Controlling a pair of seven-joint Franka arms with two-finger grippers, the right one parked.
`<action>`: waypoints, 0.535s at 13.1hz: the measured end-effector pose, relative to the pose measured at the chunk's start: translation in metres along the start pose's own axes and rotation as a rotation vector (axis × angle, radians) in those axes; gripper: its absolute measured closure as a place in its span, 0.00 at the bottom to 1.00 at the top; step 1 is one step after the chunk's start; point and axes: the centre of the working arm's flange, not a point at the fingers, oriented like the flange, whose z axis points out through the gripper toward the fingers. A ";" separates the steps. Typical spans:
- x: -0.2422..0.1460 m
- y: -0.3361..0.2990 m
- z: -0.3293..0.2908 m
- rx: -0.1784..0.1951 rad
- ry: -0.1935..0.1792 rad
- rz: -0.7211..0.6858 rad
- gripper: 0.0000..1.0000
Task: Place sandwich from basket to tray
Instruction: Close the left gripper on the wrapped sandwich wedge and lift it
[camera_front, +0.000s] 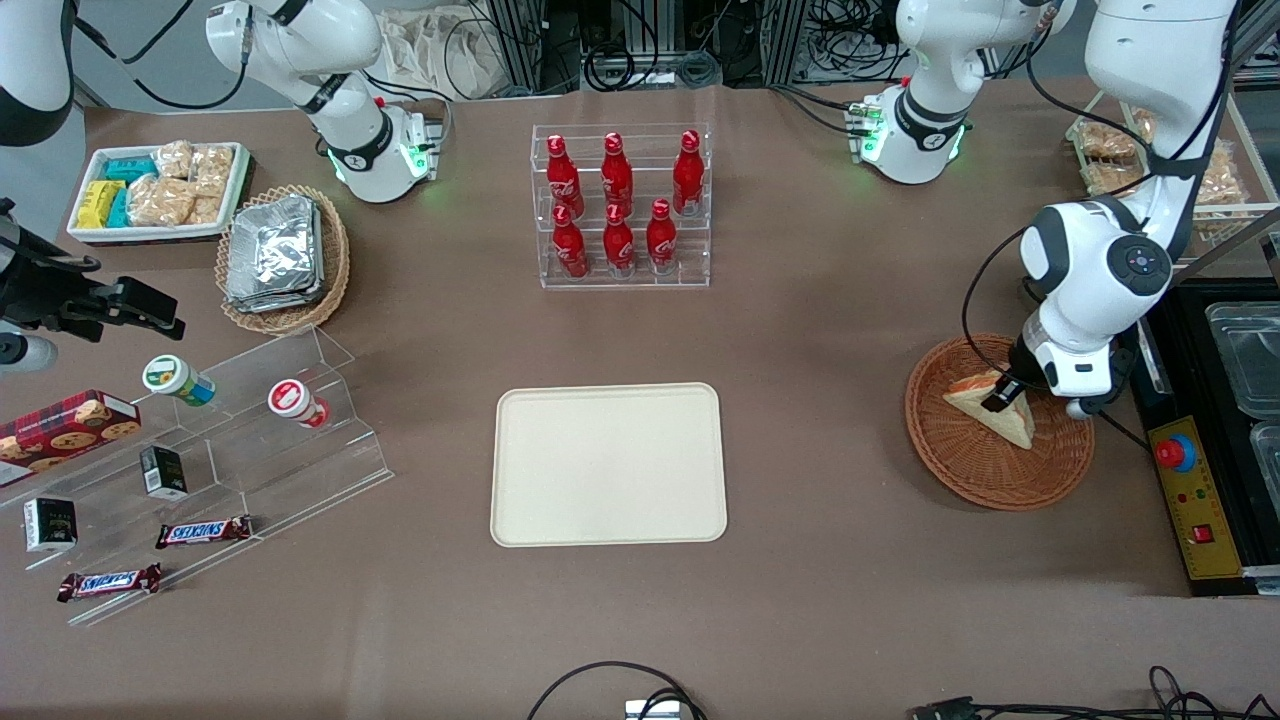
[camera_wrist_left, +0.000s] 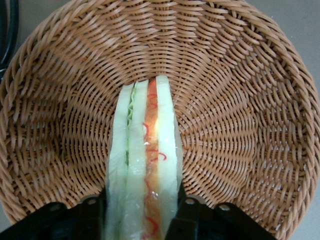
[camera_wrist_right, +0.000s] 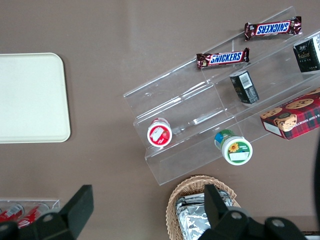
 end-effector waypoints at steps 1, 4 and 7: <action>-0.001 0.001 0.000 0.000 0.000 0.015 0.66; -0.003 0.003 -0.001 -0.001 0.000 0.088 0.78; -0.005 0.010 -0.021 0.008 -0.011 0.188 0.79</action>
